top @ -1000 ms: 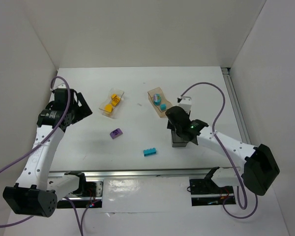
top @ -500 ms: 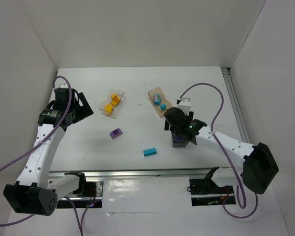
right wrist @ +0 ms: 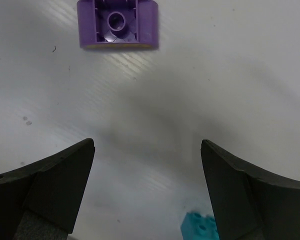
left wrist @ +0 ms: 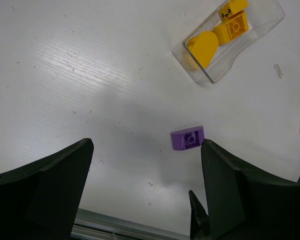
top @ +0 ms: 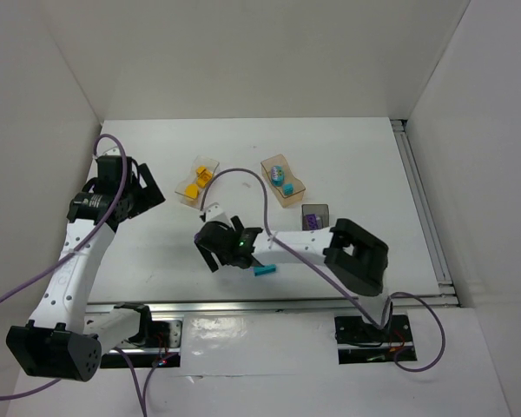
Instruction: Sort the legos into containers by color
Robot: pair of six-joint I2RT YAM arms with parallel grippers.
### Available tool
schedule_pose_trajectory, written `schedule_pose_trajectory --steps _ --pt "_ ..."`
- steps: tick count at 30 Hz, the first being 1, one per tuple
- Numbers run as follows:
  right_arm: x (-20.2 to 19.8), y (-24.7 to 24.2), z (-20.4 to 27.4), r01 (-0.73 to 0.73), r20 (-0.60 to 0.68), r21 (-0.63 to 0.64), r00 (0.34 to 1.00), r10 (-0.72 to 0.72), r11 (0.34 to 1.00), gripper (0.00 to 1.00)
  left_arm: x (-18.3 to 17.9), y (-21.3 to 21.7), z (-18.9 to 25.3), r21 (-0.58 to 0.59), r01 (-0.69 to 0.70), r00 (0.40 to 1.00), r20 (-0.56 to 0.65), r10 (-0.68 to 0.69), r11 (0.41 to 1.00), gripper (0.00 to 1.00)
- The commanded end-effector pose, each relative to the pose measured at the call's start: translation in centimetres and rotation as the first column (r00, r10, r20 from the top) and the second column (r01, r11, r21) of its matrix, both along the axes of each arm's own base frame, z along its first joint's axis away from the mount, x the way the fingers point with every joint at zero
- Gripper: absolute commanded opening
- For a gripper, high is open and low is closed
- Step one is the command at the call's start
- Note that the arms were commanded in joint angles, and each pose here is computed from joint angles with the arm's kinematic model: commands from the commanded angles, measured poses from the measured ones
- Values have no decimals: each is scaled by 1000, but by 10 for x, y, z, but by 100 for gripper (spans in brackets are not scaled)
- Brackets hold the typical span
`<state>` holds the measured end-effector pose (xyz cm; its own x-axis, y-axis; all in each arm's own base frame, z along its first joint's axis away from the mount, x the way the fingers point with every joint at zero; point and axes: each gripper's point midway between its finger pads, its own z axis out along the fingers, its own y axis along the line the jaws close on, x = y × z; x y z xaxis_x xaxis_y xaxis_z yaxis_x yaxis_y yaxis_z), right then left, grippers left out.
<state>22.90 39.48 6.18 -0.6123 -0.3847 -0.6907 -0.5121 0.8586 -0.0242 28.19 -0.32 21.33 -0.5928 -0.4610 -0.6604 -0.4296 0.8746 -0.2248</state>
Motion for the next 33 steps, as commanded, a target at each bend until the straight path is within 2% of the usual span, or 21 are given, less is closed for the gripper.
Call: schedule_pose_trajectory --steps 1,8,11,19,24,26,30,31,33 --pt "15 28 9 -42 21 31 999 41 999 94 0 8 8 37 -9 1000 22 9 999 94" --pt "34 46 -23 -89 22 -78 996 91 993 94 0 6 8 30 -2 1000 21 1 1000 94" --pt "57 45 -35 -88 7 -92 996 89 992 93 0 3 8 20 8 1000 21 -8 1000 94" --pt "99 49 -36 -85 30 -64 996 87 994 93 0 5 8 27 1 1000 21 -2 1000 94" --pt "108 55 -40 -133 27 -48 991 135 990 94 0 7 2 34 -5 1000 3 5 999 94" --pt "108 55 -40 -140 30 -54 989 142 989 88 0 7 2 34 -5 1000 3 5 999 94" --pt "103 56 -37 -149 42 -39 988 150 988 64 0 7 2 34 -5 1000 3 5 999 94" --pt "98 60 -37 -159 43 -39 986 161 987 51 0 7 2 34 -5 1000 3 5 999 94" --pt "96 56 -28 -127 59 -50 990 130 991 40 0 5 2 27 2 1000 3 -2 1000 94"
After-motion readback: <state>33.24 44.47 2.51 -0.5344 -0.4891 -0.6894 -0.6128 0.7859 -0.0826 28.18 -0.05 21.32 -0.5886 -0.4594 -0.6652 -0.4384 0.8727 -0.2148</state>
